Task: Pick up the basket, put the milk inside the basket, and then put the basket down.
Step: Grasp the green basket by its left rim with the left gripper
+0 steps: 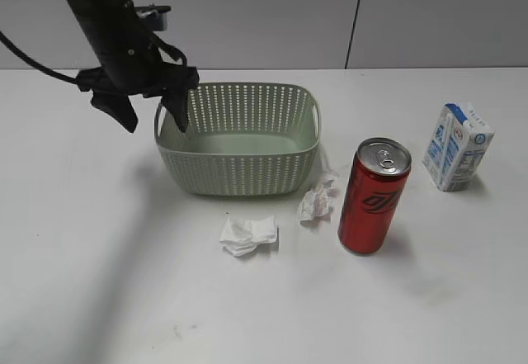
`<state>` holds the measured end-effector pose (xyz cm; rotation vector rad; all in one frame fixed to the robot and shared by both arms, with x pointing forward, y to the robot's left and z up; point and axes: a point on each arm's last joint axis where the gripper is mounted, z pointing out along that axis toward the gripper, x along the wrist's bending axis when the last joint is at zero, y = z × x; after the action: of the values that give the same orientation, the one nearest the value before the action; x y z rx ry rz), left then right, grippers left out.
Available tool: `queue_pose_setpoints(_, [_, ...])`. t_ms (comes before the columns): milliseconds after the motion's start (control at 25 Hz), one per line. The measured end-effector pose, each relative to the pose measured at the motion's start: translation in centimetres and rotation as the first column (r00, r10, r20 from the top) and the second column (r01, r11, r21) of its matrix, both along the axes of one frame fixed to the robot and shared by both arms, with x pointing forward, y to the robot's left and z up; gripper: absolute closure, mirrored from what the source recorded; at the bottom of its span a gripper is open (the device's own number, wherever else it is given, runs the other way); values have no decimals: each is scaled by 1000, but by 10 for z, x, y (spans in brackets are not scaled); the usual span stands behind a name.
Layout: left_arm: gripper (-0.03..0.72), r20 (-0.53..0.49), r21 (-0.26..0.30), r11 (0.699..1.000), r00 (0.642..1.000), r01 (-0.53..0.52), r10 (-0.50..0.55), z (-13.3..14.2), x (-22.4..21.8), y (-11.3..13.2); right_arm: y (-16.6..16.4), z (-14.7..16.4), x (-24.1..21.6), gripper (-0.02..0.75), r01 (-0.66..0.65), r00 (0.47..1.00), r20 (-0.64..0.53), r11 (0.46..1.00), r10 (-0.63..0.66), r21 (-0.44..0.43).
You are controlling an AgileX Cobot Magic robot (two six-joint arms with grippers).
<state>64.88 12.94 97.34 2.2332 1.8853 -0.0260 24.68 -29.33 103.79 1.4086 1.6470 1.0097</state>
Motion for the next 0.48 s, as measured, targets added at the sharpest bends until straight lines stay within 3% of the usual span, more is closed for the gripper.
queue_pose_setpoints(240, [97,-36,5,999,999,-40,40,-26,6,-3,0,0,0,167,0,1000,0,1000,0,1])
queue_pose_setpoints(480, [130,7,-18,997,997,-81,81,-32,12,-5,0,0,0,167,9,1000,-2,1000,-9,20])
